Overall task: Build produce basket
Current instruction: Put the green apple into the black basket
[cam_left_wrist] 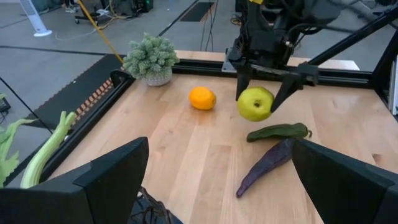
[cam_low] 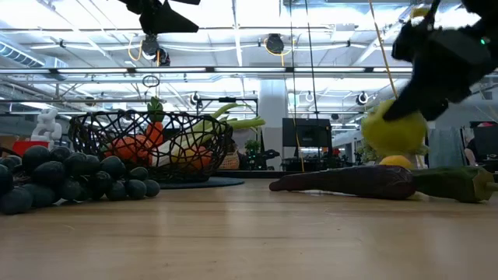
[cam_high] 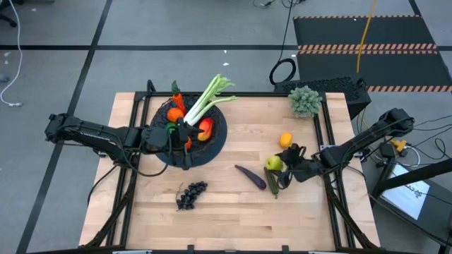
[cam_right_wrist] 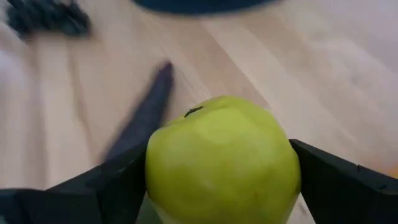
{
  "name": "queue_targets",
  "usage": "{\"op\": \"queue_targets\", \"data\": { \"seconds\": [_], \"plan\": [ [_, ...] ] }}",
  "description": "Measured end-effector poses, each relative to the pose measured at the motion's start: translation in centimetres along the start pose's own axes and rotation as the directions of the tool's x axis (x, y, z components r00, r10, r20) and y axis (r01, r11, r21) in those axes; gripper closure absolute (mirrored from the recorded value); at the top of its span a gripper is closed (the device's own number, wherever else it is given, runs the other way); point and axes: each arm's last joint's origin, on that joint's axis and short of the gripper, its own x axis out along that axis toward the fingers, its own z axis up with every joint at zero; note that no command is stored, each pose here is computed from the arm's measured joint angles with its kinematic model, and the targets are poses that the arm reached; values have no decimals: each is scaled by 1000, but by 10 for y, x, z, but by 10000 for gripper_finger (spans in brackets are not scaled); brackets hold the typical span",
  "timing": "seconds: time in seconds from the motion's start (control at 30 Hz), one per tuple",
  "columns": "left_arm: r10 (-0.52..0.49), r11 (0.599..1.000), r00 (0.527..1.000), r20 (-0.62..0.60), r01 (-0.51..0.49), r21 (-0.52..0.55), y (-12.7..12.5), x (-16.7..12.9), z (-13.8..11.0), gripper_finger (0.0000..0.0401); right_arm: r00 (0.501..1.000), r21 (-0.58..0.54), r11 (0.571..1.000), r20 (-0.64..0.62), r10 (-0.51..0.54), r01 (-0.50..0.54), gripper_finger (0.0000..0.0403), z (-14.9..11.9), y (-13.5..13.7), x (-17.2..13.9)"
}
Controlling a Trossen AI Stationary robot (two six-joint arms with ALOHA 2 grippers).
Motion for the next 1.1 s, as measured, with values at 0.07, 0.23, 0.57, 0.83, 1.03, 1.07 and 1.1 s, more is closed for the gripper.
{"op": "queue_targets", "data": {
  "seconds": [0.07,0.23,0.57,0.83,1.03,1.07,1.1],
  "plan": [
    [0,1000,1000,7,0,-3,0,0,1,9,998,8,1000,53,19,-19,58,5,2,-2],
    [0,1000,1000,10,0,-12,0,0,1,9,978,40,995,191,82,-91,54,21,9,-7],
    [1,1000,1000,10,0,-28,0,0,1,9,895,-64,977,391,213,-204,56,42,24,-18],
    [2,1000,1000,11,-1,-29,0,0,1,9,883,-230,955,388,265,-185,56,38,31,-24],
    [2,1000,1000,9,-2,-24,0,0,1,9,883,-323,936,388,265,-139,56,37,31,-24],
    [2,1000,1000,7,-2,-24,0,0,1,9,883,-343,931,387,264,-128,56,37,31,-24],
    [2,1000,1000,4,-2,-25,0,0,0,9,884,-360,925,386,264,-119,56,37,31,-23]
  ]
}}
